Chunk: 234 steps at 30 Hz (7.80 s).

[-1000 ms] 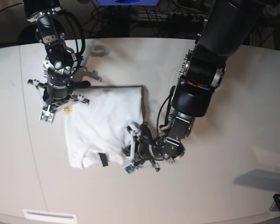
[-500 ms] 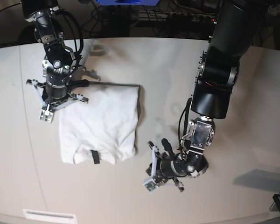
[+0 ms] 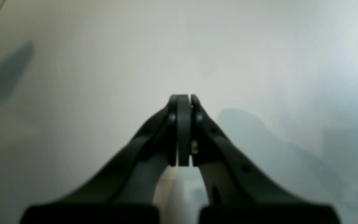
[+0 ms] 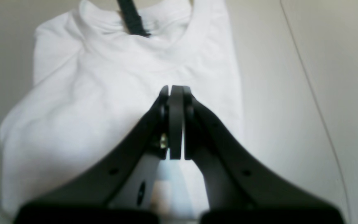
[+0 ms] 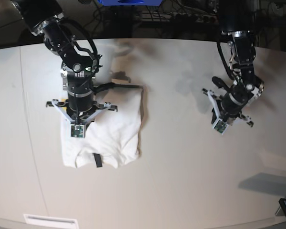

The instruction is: Fold the T-shirt properly

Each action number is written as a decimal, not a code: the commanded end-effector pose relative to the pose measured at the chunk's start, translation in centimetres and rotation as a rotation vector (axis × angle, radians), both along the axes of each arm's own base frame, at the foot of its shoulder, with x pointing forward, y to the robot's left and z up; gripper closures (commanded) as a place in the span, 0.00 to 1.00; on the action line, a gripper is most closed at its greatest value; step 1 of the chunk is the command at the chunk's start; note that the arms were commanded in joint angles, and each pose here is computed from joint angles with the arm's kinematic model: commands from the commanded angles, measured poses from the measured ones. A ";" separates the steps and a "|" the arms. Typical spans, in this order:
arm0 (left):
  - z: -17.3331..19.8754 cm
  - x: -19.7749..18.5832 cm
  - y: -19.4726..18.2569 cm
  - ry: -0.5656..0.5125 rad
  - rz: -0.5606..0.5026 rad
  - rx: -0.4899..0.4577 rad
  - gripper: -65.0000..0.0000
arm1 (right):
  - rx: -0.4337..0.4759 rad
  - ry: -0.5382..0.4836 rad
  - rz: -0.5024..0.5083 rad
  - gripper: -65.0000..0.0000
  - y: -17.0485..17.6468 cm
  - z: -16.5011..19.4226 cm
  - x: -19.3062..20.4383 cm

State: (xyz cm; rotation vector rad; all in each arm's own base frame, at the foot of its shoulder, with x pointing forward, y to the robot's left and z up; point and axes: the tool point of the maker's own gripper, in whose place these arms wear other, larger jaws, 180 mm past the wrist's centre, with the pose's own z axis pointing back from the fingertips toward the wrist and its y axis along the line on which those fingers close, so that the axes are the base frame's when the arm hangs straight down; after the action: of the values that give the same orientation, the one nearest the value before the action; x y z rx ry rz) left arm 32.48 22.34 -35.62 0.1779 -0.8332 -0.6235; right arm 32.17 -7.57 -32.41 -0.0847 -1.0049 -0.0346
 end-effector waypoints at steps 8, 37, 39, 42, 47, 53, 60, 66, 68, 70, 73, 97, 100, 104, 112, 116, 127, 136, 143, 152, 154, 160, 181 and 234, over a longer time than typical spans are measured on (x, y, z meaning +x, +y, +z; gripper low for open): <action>0.2 -3.9 1.7 0.007 0.034 0.024 1.00 | 0.058 0.090 0.037 1.00 4.2 -2.1 -0.6; 0.1 -5.2 3.1 0.008 0.090 -0.022 1.00 | 0.086 0.254 -0.026 1.00 2.7 -6.4 -10.2; 0.7 -4.8 2.1 -0.019 0.082 -0.108 1.00 | 0.116 0.210 -0.022 1.00 3.0 -4.7 -9.6; 2.9 -4.1 -0.1 -0.086 0.048 -0.224 1.00 | 0.132 0.138 -0.019 1.00 2.7 -2.5 -8.1; 7.8 -4.0 -5.4 -0.233 -0.015 -0.410 1.00 | 0.101 0.128 -0.018 1.00 1.6 -2.0 -6.8; 8.0 -4.9 -14.7 -0.251 -0.157 -0.607 1.00 | 0.033 0.051 -0.003 1.00 -0.1 -1.5 -6.4; 9.2 -9.0 -26.5 -0.314 -0.503 -0.670 1.00 | -0.006 0.029 -0.070 1.00 -2.9 -1.9 -6.9; 7.7 -8.9 -27.3 -0.349 -0.470 -0.674 1.00 | -0.068 -0.033 -0.161 1.00 -7.0 -1.4 -7.5; 7.1 -8.5 -26.7 -0.380 -0.422 -0.688 1.00 | -0.101 -0.086 -0.167 1.00 -8.0 -0.8 -7.7; 6.6 -8.2 -26.1 -0.423 -0.379 -0.713 1.00 | -0.124 -0.135 -0.175 1.00 -8.7 -0.1 -7.9; 5.4 -8.5 -26.1 -0.425 -0.370 -0.744 1.00 | -0.136 -0.121 -0.174 1.00 -8.8 -0.8 -8.2; 2.6 -11.0 -28.1 -0.378 -0.444 -0.614 1.00 | -0.059 -0.035 -0.031 1.00 -2.8 -2.7 -8.7; 1.2 -11.1 -27.7 -0.349 -0.424 -0.600 1.00 | -0.068 -0.023 -0.034 1.00 -3.0 -3.2 -8.8; 0.1 -11.2 -27.3 -0.324 -0.417 -0.586 1.00 | -0.091 0.013 -0.035 1.00 -3.4 -4.6 -9.3; -1.2 -10.5 -25.3 -0.311 -0.364 -0.549 1.00 | -0.120 0.060 -0.035 1.00 -3.8 -6.4 -10.0; -3.1 -10.5 -24.0 -0.271 -0.331 -0.520 1.00 | -0.132 0.077 -0.036 1.00 -4.0 -7.0 -10.2; -5.0 -10.7 -21.9 -0.233 -0.296 -0.480 1.00 | -0.148 0.090 -0.059 1.00 -5.0 -7.5 -10.3; -5.0 -10.7 -21.8 -0.232 -0.299 -0.477 1.00 | -0.168 0.101 -0.163 1.00 -8.3 -7.6 -10.6; -3.5 -10.4 -22.2 -0.270 -0.306 -0.488 1.00 | -0.155 0.107 -0.154 1.00 -7.6 -7.6 -11.0; 3.8 -10.8 -24.0 -0.428 -0.352 -0.554 1.00 | -0.104 0.126 -0.090 1.00 -4.1 -8.1 -11.7; 4.1 -11.0 -25.0 -0.429 -0.366 -0.576 1.00 | -0.099 0.127 -0.078 1.00 -3.6 -8.1 -11.7; 1.6 -11.1 -27.2 -0.321 -0.373 -0.571 1.00 | -0.076 0.130 -0.087 1.00 -2.9 -8.1 -11.7; -5.6 -9.4 -22.5 -0.195 -0.213 -0.471 1.00 | -0.081 0.128 -0.099 1.00 -3.4 -8.0 -11.8; 6.2 -16.6 -17.7 -0.685 -0.226 -0.519 1.00 | -0.396 -0.372 -0.050 1.00 -10.1 -1.0 -16.2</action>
State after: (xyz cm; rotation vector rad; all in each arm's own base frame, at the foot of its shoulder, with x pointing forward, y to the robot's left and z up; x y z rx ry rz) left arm 15.96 4.59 -30.52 -0.1882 -1.6215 -0.5454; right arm 15.64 -17.83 -34.82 -0.4622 -1.3128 0.0816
